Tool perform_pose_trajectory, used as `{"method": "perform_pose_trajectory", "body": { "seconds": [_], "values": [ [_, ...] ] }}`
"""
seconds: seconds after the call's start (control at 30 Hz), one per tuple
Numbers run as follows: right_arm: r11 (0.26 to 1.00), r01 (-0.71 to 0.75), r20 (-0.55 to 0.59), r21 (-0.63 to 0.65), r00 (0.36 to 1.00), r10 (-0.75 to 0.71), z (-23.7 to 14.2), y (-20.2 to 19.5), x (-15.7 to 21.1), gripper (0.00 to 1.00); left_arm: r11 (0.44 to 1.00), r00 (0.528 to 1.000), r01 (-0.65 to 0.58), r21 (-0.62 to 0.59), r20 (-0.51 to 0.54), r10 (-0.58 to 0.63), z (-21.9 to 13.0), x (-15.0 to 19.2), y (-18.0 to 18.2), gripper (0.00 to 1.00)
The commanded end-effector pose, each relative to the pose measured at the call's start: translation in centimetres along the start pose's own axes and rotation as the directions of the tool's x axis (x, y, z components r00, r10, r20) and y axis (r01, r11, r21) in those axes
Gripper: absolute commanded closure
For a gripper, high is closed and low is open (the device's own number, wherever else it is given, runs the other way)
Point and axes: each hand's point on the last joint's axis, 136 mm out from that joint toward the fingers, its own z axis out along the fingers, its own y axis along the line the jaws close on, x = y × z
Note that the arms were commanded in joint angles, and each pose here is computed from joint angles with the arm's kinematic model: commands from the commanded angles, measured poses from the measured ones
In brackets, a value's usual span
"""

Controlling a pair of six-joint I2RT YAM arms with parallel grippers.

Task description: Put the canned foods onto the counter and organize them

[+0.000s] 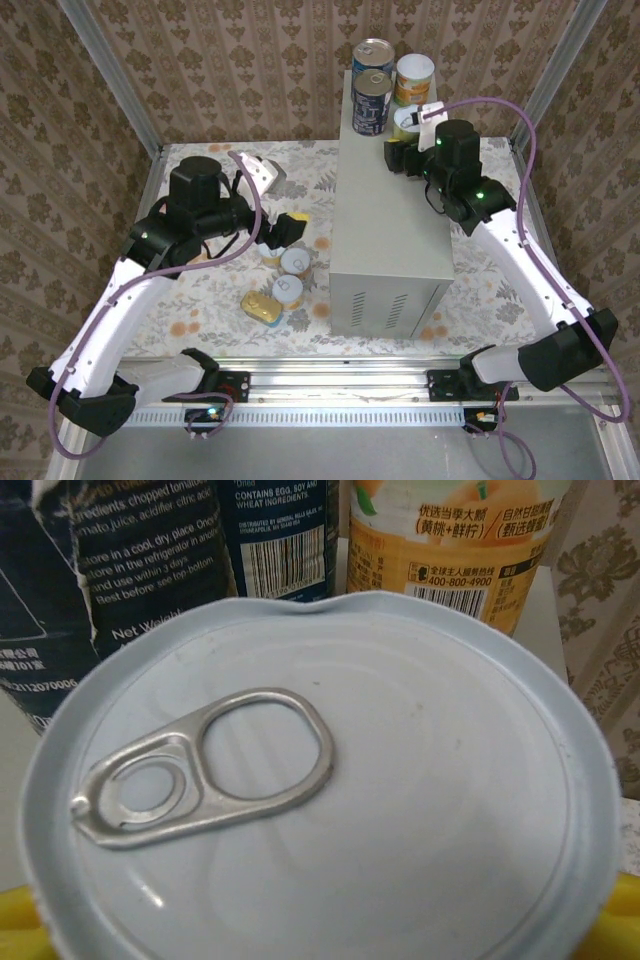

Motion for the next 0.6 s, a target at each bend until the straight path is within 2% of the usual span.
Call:
{"method": "perform_pose_trajectory", "body": {
  "seconds": [0.0,0.27,0.57],
  "values": [
    [1.000,-0.011,0.003,-0.005,1.000,0.011,-1.0,-0.2,0.3,0.14,1.000,0.999,-0.031,0.002,0.021,0.031,-0.5,-0.4,-0.3,0.00],
    [1.000,-0.018,-0.006,0.015,1.000,0.019,-2.2,-0.8,1.5,0.15,1.000,0.999,-0.024,0.012,0.024,0.024,-0.3,-0.4,-0.5,0.00],
    [0.999,-0.034,-0.004,0.030,0.999,0.034,-1.4,-1.8,1.5,0.26,1.000,0.999,-0.023,0.013,0.023,0.023,-0.3,-0.4,-0.7,0.00]
  ]
}}
